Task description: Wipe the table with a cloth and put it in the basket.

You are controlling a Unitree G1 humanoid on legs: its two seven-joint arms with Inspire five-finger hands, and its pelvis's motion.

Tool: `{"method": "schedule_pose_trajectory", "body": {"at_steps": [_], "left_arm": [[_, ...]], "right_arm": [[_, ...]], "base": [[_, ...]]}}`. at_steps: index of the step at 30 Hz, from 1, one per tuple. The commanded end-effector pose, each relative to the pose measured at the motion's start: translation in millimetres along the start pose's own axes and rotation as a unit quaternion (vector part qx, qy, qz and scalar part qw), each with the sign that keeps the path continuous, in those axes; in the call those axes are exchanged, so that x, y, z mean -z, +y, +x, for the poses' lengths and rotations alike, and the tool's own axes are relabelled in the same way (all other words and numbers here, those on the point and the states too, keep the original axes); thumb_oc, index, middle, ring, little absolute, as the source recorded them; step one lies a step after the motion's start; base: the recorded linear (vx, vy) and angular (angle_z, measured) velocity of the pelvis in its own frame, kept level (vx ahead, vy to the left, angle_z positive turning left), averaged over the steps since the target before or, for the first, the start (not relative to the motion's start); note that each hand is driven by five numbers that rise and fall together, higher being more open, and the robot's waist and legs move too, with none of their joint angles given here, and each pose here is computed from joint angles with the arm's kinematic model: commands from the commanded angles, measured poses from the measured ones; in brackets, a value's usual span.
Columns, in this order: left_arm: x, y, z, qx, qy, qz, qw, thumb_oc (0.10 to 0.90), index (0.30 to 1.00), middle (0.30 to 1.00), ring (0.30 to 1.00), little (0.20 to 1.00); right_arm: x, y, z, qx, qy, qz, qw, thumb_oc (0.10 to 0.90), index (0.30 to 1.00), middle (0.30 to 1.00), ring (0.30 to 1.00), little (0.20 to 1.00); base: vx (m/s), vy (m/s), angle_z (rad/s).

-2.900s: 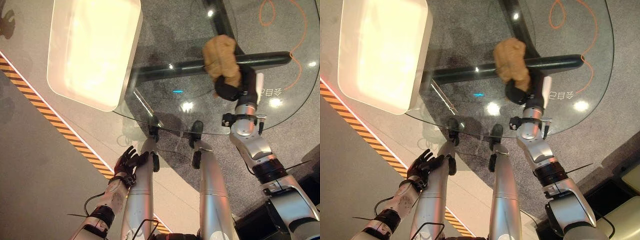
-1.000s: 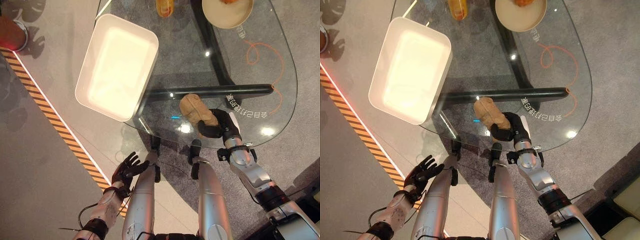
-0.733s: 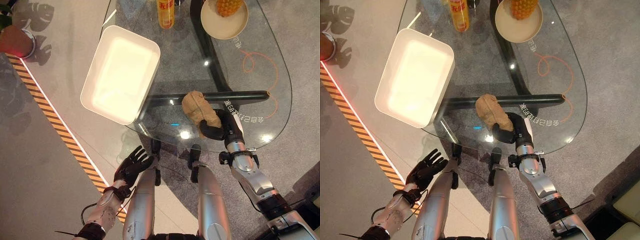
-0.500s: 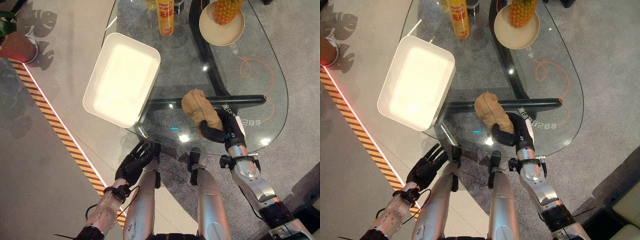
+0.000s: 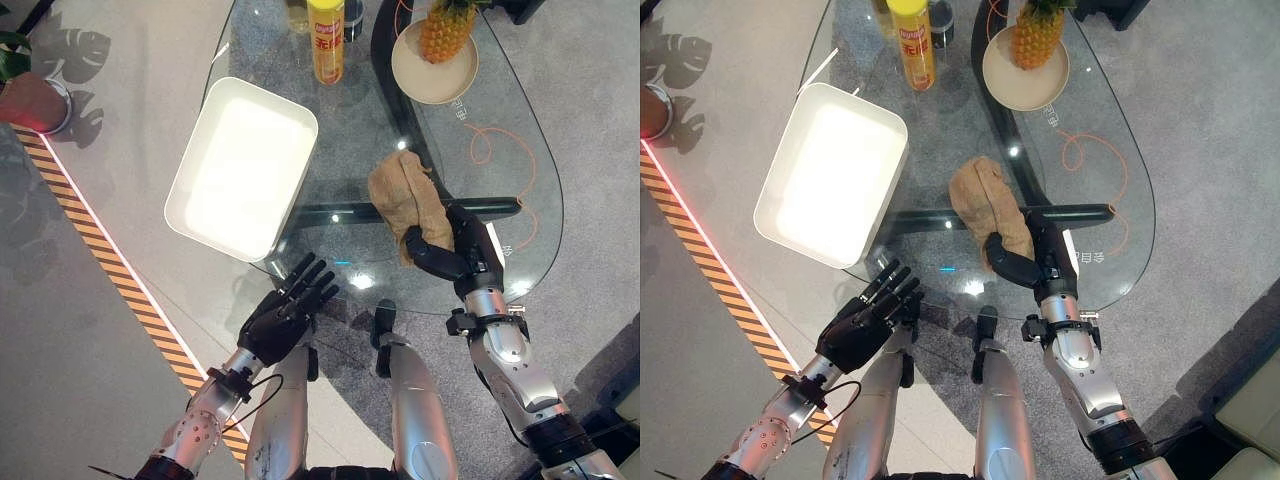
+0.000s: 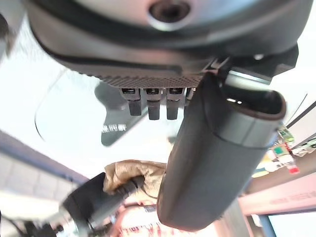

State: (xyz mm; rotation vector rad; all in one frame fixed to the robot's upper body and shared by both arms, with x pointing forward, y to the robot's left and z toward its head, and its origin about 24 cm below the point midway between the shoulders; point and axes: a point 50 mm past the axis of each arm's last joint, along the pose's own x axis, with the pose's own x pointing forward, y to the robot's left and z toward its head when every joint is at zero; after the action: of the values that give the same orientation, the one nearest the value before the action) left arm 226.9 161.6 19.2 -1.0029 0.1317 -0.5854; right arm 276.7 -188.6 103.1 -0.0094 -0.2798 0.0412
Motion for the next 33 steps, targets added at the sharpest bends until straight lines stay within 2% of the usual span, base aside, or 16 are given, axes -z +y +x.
{"method": "schedule_pose_trajectory", "body": {"at_steps": [1, 3, 6, 12, 16, 24, 33], "left_arm": [[-14, -34, 6, 0.130, -0.038, -0.028, 0.990, 0.800, 0.900, 0.900, 0.900, 0.900], [-16, -37, 8, 0.136, -0.043, -0.031, 0.989, 0.800, 0.900, 0.900, 0.900, 0.900], [-29, -44, 18, 0.148, -0.066, -0.031, 0.986, 0.800, 0.900, 0.900, 0.900, 0.900], [-40, -56, 31, 0.193, -0.062, -0.043, 0.978, 0.800, 0.900, 0.900, 0.900, 0.900], [-44, -60, 37, 0.190, -0.056, -0.016, 0.980, 0.800, 0.900, 0.900, 0.900, 0.900], [-43, -64, 45, 0.177, -0.023, 0.042, 0.983, 0.800, 0.900, 0.900, 0.900, 0.900], [-33, -76, 49, 0.217, 0.008, 0.059, 0.974, 0.800, 0.900, 0.900, 0.900, 0.900]], "right_arm": [[-80, 13, 4, -0.077, -0.211, 0.050, 0.973, 0.100, 0.300, 0.300, 0.300, 0.200], [-81, 14, 4, -0.088, -0.213, 0.051, 0.972, 0.100, 0.300, 0.300, 0.300, 0.200], [-91, 33, 0, -0.197, -0.228, 0.064, 0.951, 0.100, 0.300, 0.300, 0.300, 0.200], [-96, 45, 2, -0.256, -0.225, 0.051, 0.939, 0.100, 0.300, 0.300, 0.300, 0.200], [-99, 55, -4, -0.317, -0.224, 0.078, 0.918, 0.100, 0.300, 0.300, 0.300, 0.200], [-92, 70, -5, -0.356, -0.195, 0.066, 0.911, 0.100, 0.300, 0.300, 0.300, 0.200], [-82, 79, -1, -0.342, -0.165, 0.025, 0.925, 0.100, 0.300, 0.300, 0.300, 0.200]], "base": [[0.00, 0.000, 0.00], [0.00, 0.000, 0.00], [0.00, 0.000, 0.00], [0.00, 0.000, 0.00], [0.00, 0.000, 0.00], [0.01, 0.019, 0.00], [0.01, 0.035, -0.02]]}}
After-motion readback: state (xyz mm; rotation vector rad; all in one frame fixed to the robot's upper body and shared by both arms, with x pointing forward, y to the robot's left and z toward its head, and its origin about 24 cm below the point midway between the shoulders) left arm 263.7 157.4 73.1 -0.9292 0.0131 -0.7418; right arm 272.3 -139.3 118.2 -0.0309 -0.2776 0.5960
